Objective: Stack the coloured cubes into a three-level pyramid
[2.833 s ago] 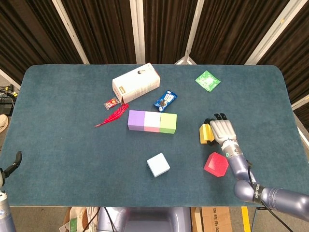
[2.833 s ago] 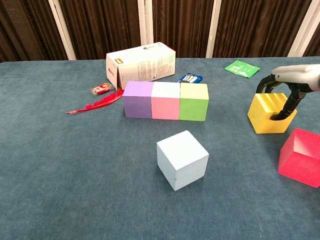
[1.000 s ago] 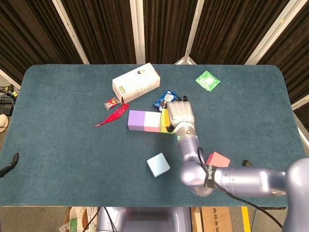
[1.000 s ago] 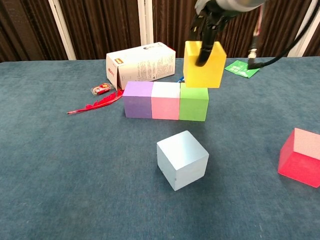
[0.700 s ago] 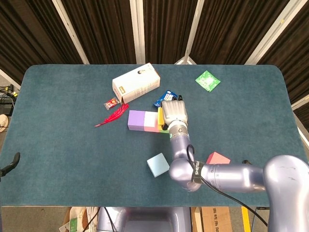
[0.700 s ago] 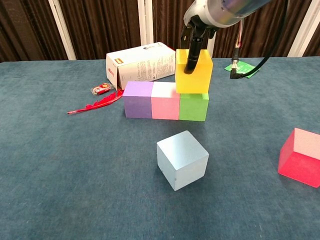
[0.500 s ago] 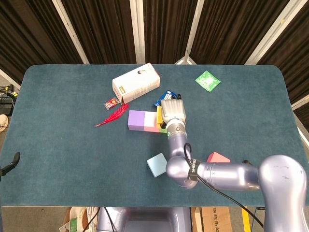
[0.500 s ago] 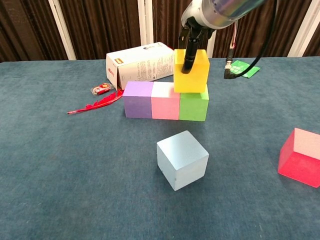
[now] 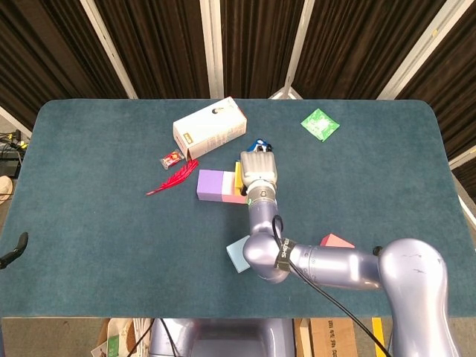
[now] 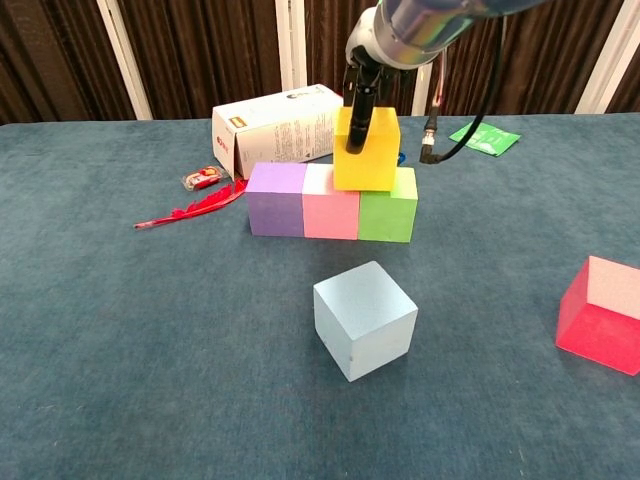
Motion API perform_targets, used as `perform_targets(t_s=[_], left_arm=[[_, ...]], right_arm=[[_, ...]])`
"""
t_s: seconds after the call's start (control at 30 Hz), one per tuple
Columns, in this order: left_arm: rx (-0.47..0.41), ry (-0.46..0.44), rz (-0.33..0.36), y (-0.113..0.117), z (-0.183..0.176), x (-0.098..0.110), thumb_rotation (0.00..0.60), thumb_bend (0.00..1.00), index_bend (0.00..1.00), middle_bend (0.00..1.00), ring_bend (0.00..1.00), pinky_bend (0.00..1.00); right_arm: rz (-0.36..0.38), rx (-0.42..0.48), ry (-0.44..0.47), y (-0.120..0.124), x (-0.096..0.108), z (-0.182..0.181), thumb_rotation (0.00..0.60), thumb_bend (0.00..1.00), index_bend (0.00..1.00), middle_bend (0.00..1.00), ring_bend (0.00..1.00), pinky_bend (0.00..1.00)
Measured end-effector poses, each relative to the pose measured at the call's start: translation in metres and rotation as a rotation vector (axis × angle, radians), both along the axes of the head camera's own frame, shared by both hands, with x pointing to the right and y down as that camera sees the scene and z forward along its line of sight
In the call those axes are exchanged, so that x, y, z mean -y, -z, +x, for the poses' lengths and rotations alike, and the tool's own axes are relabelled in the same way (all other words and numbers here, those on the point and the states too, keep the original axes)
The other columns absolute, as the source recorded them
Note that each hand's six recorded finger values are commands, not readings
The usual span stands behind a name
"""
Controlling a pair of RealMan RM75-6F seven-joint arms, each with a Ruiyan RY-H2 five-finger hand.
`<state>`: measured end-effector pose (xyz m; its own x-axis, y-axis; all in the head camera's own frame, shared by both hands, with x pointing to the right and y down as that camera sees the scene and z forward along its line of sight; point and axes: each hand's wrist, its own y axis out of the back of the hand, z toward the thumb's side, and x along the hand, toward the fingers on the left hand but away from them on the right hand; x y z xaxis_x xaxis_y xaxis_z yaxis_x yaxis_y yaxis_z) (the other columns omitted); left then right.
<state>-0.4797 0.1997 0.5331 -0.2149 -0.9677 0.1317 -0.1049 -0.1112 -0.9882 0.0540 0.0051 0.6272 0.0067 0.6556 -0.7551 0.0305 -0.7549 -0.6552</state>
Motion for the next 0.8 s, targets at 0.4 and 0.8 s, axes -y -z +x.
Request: perform_targets(t_s=[0.4, 0.8], left_arm=[[0.000, 0.005, 0.004, 0.0000, -0.0010, 0.0008, 0.600, 0.35, 0.05, 0.01, 0.00, 0.00], [-0.002, 0.009, 0.008, 0.0006, -0.0018, 0.0012, 0.600, 0.35, 0.05, 0.01, 0.00, 0.00]], right_arm=[[0.004, -0.009, 0.009, -0.0046, 0.0009, -0.0068, 0.600, 0.27, 0.39, 0.36, 0.13, 0.00], [0.009, -0.009, 0.004, -0.0058, 0.0022, -0.0088, 0.600, 0.27, 0.39, 0.36, 0.13, 0.00]])
